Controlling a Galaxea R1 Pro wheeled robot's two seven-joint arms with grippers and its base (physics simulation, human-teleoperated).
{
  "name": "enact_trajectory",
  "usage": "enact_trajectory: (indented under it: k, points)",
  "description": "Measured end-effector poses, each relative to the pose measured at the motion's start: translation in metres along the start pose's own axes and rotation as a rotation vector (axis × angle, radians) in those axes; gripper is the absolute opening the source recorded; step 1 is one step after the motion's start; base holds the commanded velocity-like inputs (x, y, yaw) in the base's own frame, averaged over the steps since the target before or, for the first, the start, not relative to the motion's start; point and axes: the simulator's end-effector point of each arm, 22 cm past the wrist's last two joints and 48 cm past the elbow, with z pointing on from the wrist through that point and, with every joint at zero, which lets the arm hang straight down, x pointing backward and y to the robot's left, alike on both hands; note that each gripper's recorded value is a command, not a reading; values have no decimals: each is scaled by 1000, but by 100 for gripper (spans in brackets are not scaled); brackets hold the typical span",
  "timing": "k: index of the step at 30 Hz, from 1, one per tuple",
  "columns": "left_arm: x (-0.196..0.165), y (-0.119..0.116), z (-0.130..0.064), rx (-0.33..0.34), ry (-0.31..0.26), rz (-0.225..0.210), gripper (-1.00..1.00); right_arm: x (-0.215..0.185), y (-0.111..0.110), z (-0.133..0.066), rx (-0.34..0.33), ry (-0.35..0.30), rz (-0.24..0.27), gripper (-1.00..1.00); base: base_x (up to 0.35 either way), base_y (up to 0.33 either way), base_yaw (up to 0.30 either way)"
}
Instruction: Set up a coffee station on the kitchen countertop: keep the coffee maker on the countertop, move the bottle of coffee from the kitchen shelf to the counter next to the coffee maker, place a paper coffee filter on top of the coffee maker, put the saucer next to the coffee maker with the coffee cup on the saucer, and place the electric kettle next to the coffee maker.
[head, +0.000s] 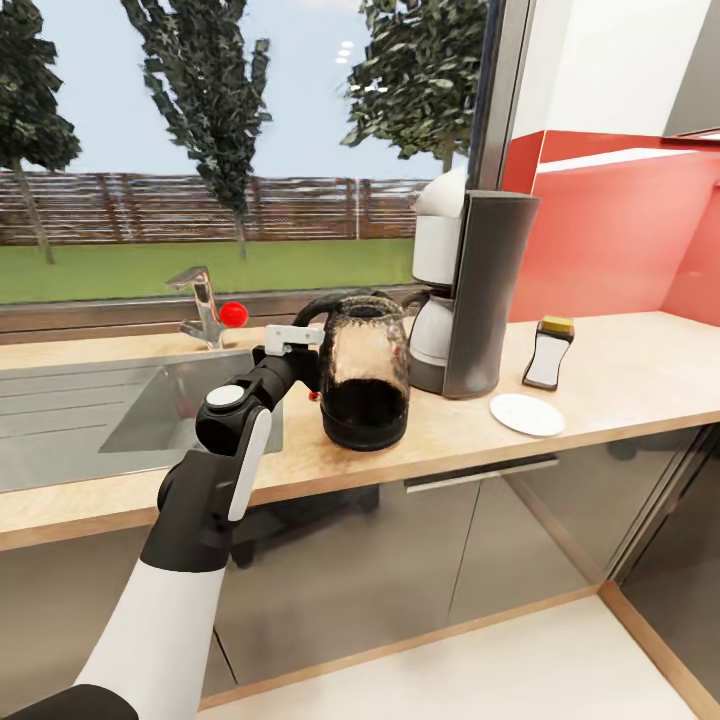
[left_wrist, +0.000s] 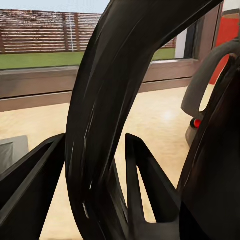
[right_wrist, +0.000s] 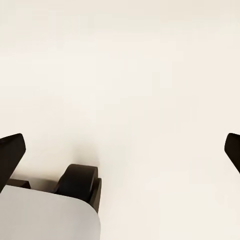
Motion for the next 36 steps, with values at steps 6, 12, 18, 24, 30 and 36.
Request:
enact_trajectory:
  k: [6,12,18,24,30,36]
  points:
    - [8,0,-1,0,0,0,-100,4,0,7,0,0,0,100,0,0,0]
    - [13,0,-2,-1,-1,1,-100,6,0,12,0,0,0,100,0,0,0]
    - [13,0,-4,-3,-6,2,-100,7,0,14,0,-1,0,100,0,0,0]
    - [11,1,-8,-5,-25,4,-100,10,0,20,0,-1,0,100,0,0,0]
    - [11,1,-8,-5,-24,4,-100,10,-1,20,0,-1,0,100,0,0,0]
    - [11,1,-8,-5,-24,6,-100,10,-1,20,0,-1,0,100,0,0,0]
